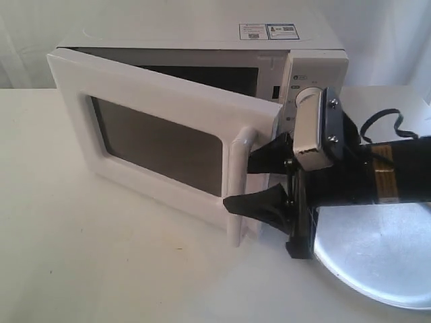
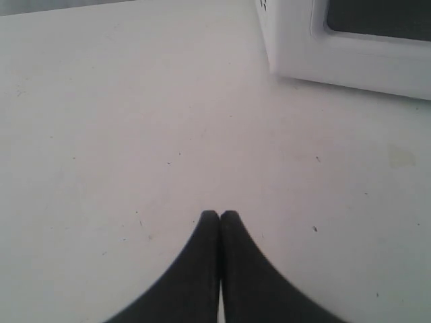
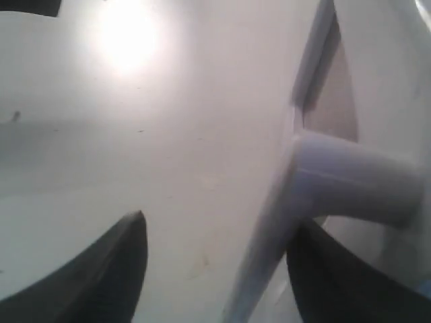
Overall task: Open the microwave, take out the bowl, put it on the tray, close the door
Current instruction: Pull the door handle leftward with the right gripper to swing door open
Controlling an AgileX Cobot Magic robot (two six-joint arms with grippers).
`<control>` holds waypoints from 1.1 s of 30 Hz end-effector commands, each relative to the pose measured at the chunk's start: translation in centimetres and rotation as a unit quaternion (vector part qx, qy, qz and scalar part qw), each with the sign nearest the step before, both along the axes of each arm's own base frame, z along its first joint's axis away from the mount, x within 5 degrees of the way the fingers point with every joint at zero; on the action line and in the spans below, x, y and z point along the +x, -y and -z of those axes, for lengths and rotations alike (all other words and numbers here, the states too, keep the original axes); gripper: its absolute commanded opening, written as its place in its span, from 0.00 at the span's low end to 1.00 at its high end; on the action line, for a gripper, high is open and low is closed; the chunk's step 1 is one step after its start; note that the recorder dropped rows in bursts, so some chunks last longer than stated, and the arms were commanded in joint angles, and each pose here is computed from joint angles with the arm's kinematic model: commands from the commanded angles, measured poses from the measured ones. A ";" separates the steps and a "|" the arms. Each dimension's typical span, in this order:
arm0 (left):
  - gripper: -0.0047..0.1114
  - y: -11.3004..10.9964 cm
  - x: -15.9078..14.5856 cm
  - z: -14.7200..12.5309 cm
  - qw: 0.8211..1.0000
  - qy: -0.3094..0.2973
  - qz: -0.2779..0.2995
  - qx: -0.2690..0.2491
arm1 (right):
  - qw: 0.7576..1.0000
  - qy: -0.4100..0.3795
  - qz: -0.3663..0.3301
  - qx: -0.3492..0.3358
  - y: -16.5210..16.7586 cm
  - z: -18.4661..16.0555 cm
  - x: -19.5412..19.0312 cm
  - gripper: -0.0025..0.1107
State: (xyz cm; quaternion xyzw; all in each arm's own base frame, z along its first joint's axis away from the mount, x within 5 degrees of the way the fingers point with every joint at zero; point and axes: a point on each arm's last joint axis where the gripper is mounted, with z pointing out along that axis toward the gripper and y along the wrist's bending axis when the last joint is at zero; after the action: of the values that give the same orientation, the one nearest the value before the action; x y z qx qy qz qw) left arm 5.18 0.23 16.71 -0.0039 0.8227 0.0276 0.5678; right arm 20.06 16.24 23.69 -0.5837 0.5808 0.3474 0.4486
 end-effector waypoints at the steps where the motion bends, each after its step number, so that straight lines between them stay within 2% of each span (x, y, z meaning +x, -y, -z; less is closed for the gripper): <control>1: 0.04 0.0 0.0 0.1 1.000 0.001 0.000 -0.001 | 0.990 -0.134 0.033 -0.025 0.8 -1.5 -2.1 0.50; 4: 0.04 0.0 0.0 0.1 1.000 0.001 0.000 -0.001 | 0.985 -0.157 0.070 -0.025 1.3 -1.4 -2.6 0.33; 8: 0.04 0.0 0.0 0.1 1.000 0.001 0.000 -0.001 | 0.986 -0.140 0.090 -0.026 1.9 -1.5 -3.5 0.05; 9: 0.04 0.0 0.0 0.1 1.000 0.001 0.000 -0.001 | 0.986 -0.127 0.104 -0.028 2.1 -1.6 -3.5 0.02; 12: 0.04 0.0 0.0 0.1 1.000 0.001 0.000 -0.001 | 0.975 -0.076 0.205 -0.048 3.1 -1.6 -1.9 0.02; 14: 0.04 0.0 0.0 0.1 1.000 0.001 0.000 -0.001 | 0.948 -0.070 0.307 -0.038 4.0 -1.6 -0.3 0.02; 15: 0.04 0.0 0.0 0.1 1.000 0.001 0.000 -0.001 | 0.926 -0.077 0.368 -0.027 4.6 -1.6 0.7 0.02; 17: 0.04 0.0 0.0 0.1 1.000 0.001 0.000 -0.001 | 0.912 -0.096 0.398 -0.005 4.6 -1.6 1.6 0.02; 20: 0.04 0.0 0.0 0.1 1.000 0.001 0.000 -0.001 | 0.942 -0.100 0.318 0.026 2.9 -1.1 1.8 0.02; 21: 0.04 0.0 0.0 0.1 1.000 0.001 0.000 -0.001 | 0.960 -0.102 0.253 0.058 1.8 -1.1 1.5 0.02; 23: 0.04 0.0 0.0 0.1 1.000 0.001 0.000 -0.001 | 0.979 -0.104 0.139 0.107 0.3 -1.1 0.6 0.02; 25: 0.04 0.0 0.0 0.1 1.000 0.001 0.000 -0.001 | 0.985 -0.087 0.021 0.149 -0.6 -1.1 -0.5 0.02; 26: 0.04 0.0 0.0 0.1 1.000 0.001 0.000 -0.001 | 0.984 -0.079 -0.016 0.159 -0.7 -1.0 -0.9 0.02; 28: 0.04 0.0 0.0 0.1 1.000 0.001 0.000 -0.001 | 0.987 -0.065 -0.036 0.146 -0.9 -0.2 -0.9 0.02; 31: 0.04 0.0 0.0 0.1 1.000 0.001 0.000 -0.001 | 0.985 -0.080 -0.031 0.151 -1.3 0.2 -0.7 0.02; 33: 0.04 0.0 0.0 0.1 1.000 0.001 0.000 -0.001 | 0.985 -0.063 -0.025 0.159 -1.4 0.3 -0.5 0.02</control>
State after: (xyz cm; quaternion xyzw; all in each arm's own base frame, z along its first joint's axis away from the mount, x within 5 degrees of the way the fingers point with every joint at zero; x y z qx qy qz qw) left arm 5.18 0.23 16.71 -0.0039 0.8227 0.0276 0.5678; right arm 19.47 17.42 23.26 -0.4938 0.5502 0.4825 0.4697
